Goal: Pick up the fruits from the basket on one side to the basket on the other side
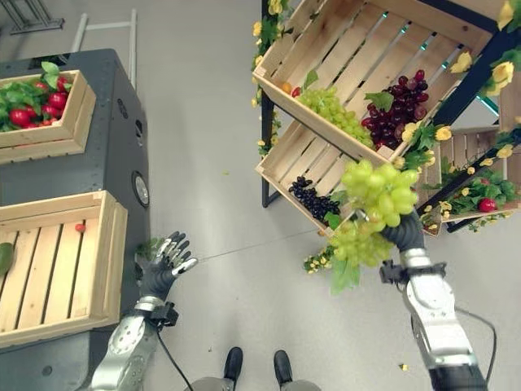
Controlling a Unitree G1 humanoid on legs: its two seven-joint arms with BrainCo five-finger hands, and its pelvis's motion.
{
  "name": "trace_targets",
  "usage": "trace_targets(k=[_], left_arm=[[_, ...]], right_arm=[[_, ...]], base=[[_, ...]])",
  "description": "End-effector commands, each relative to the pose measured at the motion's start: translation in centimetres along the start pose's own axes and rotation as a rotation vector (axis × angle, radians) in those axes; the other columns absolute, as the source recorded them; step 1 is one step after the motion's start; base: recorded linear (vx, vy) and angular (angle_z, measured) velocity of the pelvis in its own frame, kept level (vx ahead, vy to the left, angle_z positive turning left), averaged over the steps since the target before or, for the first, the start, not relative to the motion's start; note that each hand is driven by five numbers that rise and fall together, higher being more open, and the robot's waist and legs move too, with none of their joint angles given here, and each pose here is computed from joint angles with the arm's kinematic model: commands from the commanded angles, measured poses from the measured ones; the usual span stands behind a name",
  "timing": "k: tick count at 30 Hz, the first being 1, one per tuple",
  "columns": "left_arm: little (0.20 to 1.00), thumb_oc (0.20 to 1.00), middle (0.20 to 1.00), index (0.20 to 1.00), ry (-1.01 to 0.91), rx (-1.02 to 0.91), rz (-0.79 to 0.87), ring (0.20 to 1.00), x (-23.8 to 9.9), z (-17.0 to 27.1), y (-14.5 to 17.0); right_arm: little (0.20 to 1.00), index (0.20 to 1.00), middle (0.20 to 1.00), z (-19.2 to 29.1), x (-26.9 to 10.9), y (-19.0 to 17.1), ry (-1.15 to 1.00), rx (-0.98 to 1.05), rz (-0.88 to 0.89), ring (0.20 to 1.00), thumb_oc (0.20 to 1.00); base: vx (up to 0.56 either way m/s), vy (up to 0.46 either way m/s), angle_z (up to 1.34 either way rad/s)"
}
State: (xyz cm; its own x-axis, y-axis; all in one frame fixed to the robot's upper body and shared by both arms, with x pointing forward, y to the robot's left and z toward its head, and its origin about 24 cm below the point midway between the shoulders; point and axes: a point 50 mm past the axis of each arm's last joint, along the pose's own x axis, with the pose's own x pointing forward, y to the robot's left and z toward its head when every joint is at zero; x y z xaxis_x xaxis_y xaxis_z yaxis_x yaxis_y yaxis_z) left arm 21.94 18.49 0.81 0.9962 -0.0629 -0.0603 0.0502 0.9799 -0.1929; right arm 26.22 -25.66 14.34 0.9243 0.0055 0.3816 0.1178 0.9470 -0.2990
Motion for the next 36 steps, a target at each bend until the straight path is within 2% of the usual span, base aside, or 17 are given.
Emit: trace_targets(k=[1,7,14,21,27,36], left_arm=[[1.0,1.0,1.0,1.0,-0.062,0.027,-0.085,1.0,0.4,1.5,-0.8],[1.0,1.0,1.0,1.0,-0.034,0.032,-0.137,1.0,0.1,1.2,-1.5],[1.0,1.0,1.0,1.0,-0.016,0.024,-0.15,1.0,0.0,1.0,-1.7],[1.0,1.0,1.0,1.0,0.014,0.044,-0.219,1.0,0.2,0.9,-2.3],[1.0,1.0,1.0,1.0,0.022,0.051,-0.26,1.0,0.5,1.1,-2.8],[1.0,1.0,1.0,1.0,0.06,0.066,-0.302,1.0,-0.1,0.5,-3.2]], right_arm=[[0.2,0.2,0.2,3.5,2.2,-1.7,-0.166,0.028,-0.034,0.2,0.2],[0.2,0.2,0.2,5.9,5.7,-3.7,-0.191,-0.037,-0.021,0.2,0.2],[0.2,0.2,0.2,8.1,8.2,-5.4,-0.214,-0.063,-0.036,0.2,0.2],[0.2,0.2,0.2,10.5,12.6,-8.6,-0.138,-0.235,-0.126,0.2,0.2],[0.2,0.2,0.2,13.1,16.0,-9.3,-0.102,-0.375,-0.203,0.2,0.2],[0.2,0.2,0.2,13.9,16.6,-13.0,0.005,-0.452,-0.385,0.2,0.2]], base=[[-0.05,0.036,-0.04],[-0.03,0.027,-0.01],[-0.01,0.009,0.0],[-0.03,0.016,-0.01],[-0.04,0.013,0.0],[0.01,-0.003,0.01]])
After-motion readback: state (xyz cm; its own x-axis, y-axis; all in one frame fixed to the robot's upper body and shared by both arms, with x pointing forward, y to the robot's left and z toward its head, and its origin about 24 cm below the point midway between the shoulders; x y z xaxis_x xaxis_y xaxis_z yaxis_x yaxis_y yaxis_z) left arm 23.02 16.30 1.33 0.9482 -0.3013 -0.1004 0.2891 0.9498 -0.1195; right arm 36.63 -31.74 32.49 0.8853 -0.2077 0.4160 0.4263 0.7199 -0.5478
